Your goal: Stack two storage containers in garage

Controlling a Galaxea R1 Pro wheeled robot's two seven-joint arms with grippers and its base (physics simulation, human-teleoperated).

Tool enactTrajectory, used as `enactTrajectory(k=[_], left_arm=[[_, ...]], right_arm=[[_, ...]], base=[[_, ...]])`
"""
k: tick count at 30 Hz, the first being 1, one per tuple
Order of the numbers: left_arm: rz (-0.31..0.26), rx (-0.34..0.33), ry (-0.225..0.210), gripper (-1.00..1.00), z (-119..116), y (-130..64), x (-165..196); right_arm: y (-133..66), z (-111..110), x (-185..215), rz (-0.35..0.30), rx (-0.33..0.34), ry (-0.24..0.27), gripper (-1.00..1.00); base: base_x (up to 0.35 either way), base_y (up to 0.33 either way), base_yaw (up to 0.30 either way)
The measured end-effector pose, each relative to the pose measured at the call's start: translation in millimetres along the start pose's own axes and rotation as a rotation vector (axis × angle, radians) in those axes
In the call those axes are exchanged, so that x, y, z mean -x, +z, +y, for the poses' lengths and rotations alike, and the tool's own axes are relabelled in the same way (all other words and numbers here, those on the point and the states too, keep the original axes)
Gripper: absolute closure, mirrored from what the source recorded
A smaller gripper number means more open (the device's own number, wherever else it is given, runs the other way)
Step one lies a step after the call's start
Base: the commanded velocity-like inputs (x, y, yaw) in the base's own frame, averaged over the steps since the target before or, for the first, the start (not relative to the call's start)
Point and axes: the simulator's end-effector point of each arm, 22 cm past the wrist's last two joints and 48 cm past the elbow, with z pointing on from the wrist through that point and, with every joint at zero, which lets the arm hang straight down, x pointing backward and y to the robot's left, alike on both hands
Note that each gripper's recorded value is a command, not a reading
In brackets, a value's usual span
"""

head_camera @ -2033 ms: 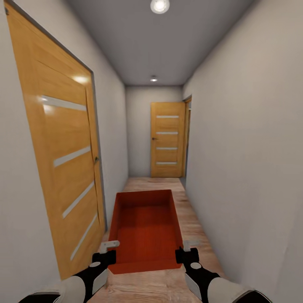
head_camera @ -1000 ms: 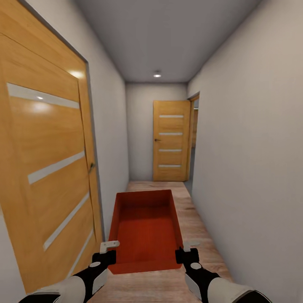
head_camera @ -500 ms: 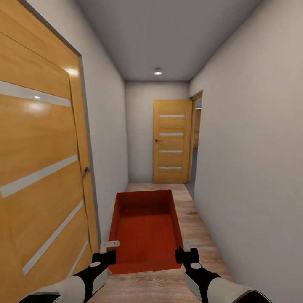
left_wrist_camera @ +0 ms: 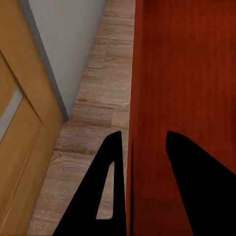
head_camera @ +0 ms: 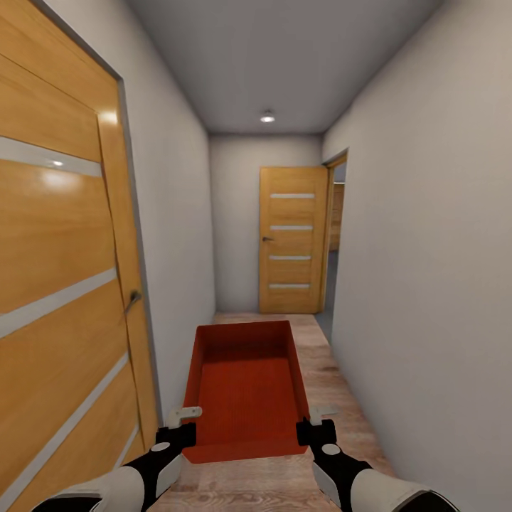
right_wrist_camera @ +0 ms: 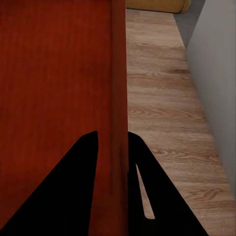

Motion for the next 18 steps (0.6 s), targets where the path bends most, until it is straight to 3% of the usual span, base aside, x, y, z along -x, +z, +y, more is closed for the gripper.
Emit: enactTrajectory(k=[18], left_arm=[[-0.001,0.0,-0.001,1.0,0.0,0.0,0.2]], right_arm=[[0.2,0.0,0.8,-0.001,0.0,-0.001,1.0]], base=[[0.325,0.0,0.0]])
